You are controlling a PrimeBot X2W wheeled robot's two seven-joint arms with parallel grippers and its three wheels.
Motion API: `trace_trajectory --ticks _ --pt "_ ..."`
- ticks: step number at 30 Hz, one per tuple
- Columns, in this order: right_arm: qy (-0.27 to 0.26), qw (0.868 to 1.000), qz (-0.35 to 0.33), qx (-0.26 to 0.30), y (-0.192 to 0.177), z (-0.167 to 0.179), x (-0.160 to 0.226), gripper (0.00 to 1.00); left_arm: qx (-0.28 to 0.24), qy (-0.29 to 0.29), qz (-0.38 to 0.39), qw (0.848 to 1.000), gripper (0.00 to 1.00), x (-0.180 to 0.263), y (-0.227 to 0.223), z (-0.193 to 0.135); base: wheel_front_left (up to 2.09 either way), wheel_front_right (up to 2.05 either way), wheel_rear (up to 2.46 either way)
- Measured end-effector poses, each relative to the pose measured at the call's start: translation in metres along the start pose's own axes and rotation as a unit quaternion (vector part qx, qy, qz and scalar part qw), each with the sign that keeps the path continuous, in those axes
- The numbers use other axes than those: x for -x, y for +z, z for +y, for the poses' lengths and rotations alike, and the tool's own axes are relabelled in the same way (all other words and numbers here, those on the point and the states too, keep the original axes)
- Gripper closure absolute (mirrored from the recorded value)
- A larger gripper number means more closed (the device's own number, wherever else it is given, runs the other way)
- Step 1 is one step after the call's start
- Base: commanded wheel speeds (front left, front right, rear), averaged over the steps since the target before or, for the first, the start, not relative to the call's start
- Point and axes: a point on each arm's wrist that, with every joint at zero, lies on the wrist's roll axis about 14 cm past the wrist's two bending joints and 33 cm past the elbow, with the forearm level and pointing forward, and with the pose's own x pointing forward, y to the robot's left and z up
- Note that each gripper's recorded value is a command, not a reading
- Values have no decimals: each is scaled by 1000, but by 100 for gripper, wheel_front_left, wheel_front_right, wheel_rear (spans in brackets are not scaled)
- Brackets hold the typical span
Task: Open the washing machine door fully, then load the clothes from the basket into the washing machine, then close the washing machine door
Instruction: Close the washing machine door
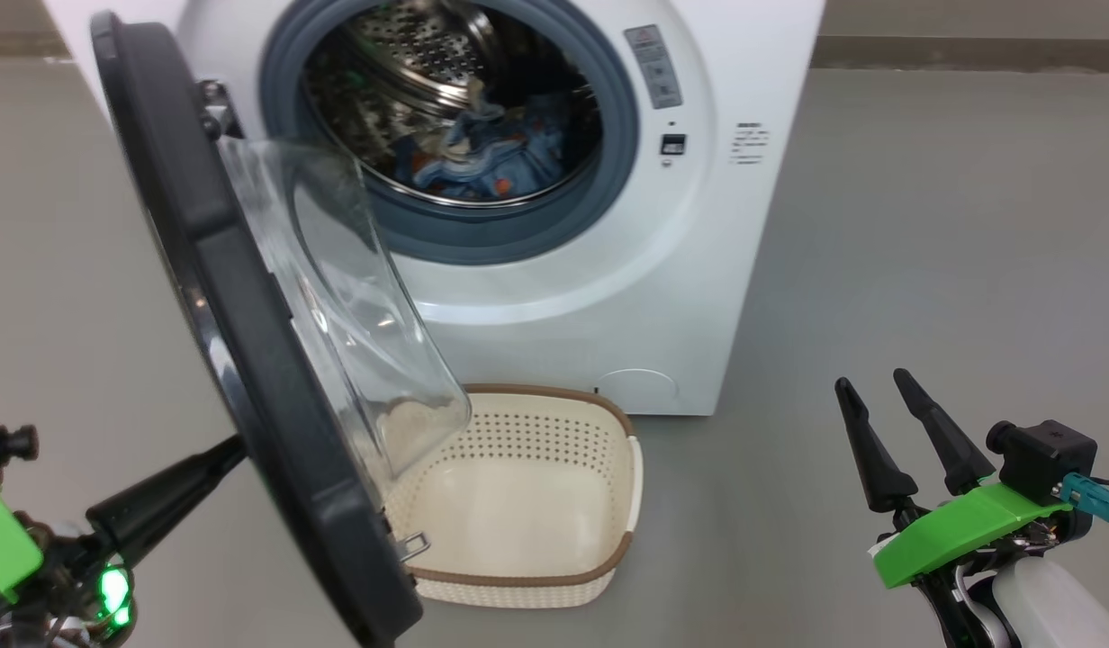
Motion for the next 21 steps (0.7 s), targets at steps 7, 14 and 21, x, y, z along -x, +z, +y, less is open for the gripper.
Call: trace_trajectory --ticks 7,14,21 --pt "-40 999 -11 2 8 -24 20 0 -12 -24 27 999 100 -40 -3 -14 0 0 0" --pt "-79 997 -21 2 14 -45 39 0 -28 -39 34 998 100 -78 -3 -26 0 0 0" --pt "-117 993 -29 -3 17 -64 56 0 -31 -61 63 996 100 -115 -11 -37 0 0 0"
